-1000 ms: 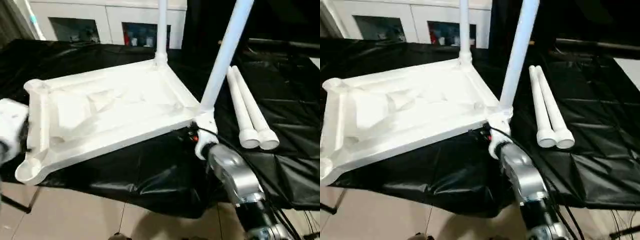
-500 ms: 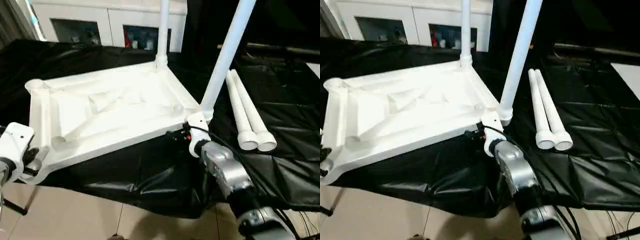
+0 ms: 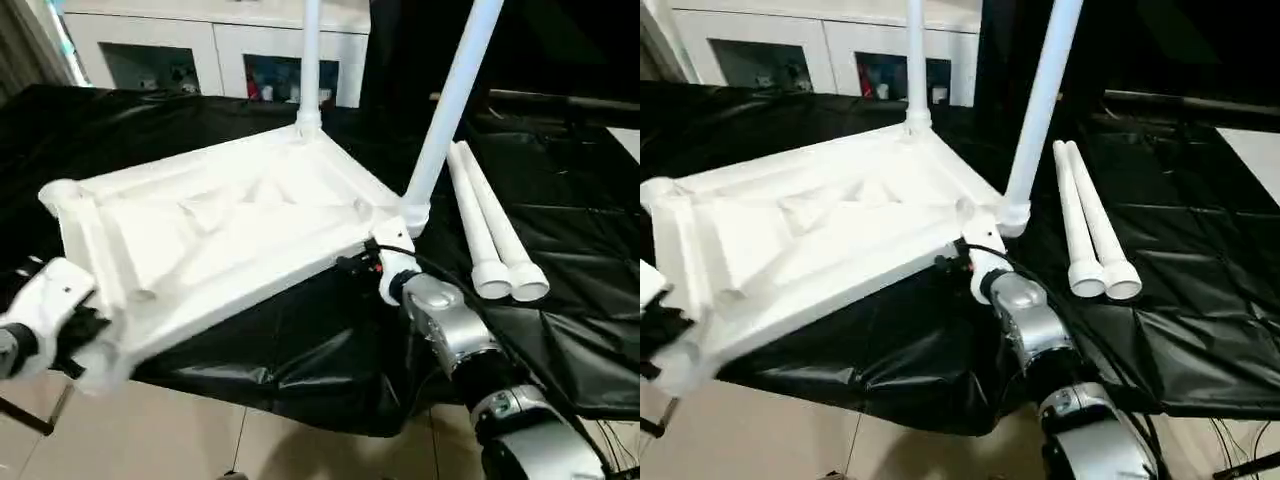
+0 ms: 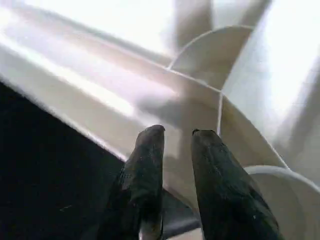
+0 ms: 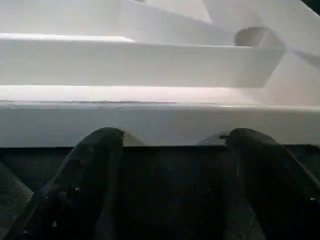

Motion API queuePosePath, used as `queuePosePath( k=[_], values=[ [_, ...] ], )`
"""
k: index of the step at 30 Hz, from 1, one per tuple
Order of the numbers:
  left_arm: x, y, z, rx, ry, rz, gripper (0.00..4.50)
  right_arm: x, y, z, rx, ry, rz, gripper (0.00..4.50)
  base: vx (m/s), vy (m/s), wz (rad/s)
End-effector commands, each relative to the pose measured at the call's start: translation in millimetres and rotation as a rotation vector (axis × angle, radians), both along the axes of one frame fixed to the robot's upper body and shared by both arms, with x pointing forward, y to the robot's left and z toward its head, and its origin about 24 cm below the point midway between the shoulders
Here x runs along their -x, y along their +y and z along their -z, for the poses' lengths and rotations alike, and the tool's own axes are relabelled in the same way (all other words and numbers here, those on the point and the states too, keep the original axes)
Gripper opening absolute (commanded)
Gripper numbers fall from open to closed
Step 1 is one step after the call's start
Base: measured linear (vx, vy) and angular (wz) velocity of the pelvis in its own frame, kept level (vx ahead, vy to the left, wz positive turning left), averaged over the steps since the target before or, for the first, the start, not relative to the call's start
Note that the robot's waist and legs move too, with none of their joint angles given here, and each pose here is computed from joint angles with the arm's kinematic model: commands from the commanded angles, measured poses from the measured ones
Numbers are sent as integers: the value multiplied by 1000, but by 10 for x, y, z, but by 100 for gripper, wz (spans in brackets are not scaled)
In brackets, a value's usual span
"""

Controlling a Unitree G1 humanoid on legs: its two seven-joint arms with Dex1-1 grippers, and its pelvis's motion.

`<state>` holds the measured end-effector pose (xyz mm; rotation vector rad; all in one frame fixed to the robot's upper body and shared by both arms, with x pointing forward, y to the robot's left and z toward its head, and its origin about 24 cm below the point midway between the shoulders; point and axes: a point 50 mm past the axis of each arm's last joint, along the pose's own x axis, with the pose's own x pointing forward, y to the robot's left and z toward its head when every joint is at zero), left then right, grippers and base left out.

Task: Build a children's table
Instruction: Rotate table base

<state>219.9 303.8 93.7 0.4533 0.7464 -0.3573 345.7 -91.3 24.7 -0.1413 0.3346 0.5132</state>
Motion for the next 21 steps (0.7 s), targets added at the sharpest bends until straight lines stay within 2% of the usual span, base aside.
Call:
queuePosePath(
  k=[1,7,10,15,21],
  values=[
    [4,-259,107,107,57,103,109,-58,60,-87,-13,-35,-32,386,0,0,0],
    [-47,-439,118,176,41,151,109,-94,115,-102,-21,-36,-56,386,0,0,0],
    [-103,-617,143,204,35,204,109,-106,228,-138,-35,-43,-94,386,0,0,0],
    [-173,-753,163,221,23,234,109,-101,311,-159,-50,-53,-131,386,0,0,0],
    [-352,-1124,216,278,-6,323,109,-53,407,-138,-69,-53,-197,386,0,0,0]
  ],
)
